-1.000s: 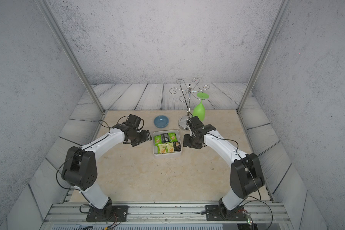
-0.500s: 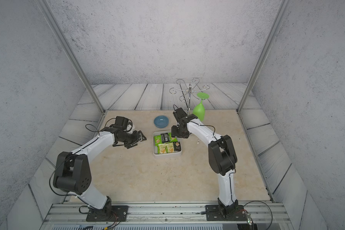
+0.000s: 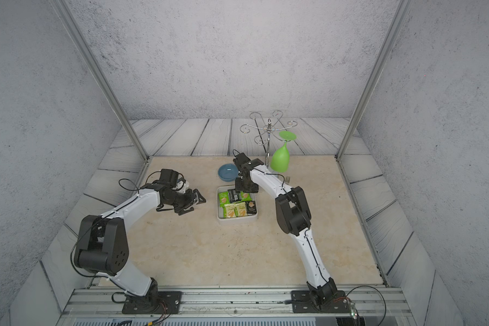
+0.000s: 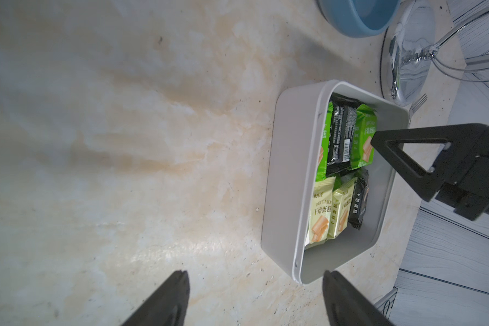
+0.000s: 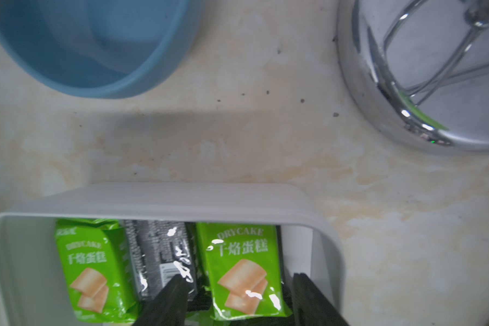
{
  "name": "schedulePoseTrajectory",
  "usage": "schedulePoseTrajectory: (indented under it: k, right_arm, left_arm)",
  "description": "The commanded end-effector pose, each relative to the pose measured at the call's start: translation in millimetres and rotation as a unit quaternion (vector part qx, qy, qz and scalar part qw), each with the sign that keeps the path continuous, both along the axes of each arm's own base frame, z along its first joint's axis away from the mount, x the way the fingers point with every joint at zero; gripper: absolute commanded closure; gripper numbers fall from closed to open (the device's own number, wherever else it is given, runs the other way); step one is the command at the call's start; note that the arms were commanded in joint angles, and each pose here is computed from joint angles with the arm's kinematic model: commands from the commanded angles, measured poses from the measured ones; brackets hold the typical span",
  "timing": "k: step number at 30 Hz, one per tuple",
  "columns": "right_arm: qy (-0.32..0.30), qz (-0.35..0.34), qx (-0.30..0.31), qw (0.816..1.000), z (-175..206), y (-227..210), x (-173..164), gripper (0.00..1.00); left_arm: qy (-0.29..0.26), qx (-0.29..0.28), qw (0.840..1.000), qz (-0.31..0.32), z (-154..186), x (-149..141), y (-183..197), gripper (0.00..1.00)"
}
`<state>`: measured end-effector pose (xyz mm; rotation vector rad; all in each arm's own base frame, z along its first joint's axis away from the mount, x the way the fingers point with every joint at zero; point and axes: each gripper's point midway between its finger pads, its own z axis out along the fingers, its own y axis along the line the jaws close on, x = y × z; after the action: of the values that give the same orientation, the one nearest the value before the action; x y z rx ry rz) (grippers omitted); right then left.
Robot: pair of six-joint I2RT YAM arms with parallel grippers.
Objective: Take the cookies out of the storage box
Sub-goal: Pick up the cookie from the storage box.
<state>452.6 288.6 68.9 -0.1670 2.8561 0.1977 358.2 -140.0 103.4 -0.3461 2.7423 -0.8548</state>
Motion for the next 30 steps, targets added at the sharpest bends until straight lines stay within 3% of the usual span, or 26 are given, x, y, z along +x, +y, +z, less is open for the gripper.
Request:
schedulePoseTrajectory:
  k: [1,8,21,30]
  right_arm:
    - [0.008,-0.006,-0.040,0.999,-2,-14,-6,0.35]
    - [0.018,0.000,-0.015,1.000,-11,-2,-6,0.35]
    - [0.032,-0.009,-0.034,0.999,-32,-4,-4,0.37]
    - [0.030,-0.014,-0.030,0.999,-26,-5,-4,0.46]
  left_arm:
    - [-0.014,-0.011,1.000,0.003,10,0,1,0.20]
    - [-0.013,-0.014,1.000,0.002,9,-3,0,0.20]
    - [-0.011,-0.020,1.000,0.004,9,-6,2,0.20]
    - [-0.007,-0.024,1.000,0.007,5,-8,3,0.20]
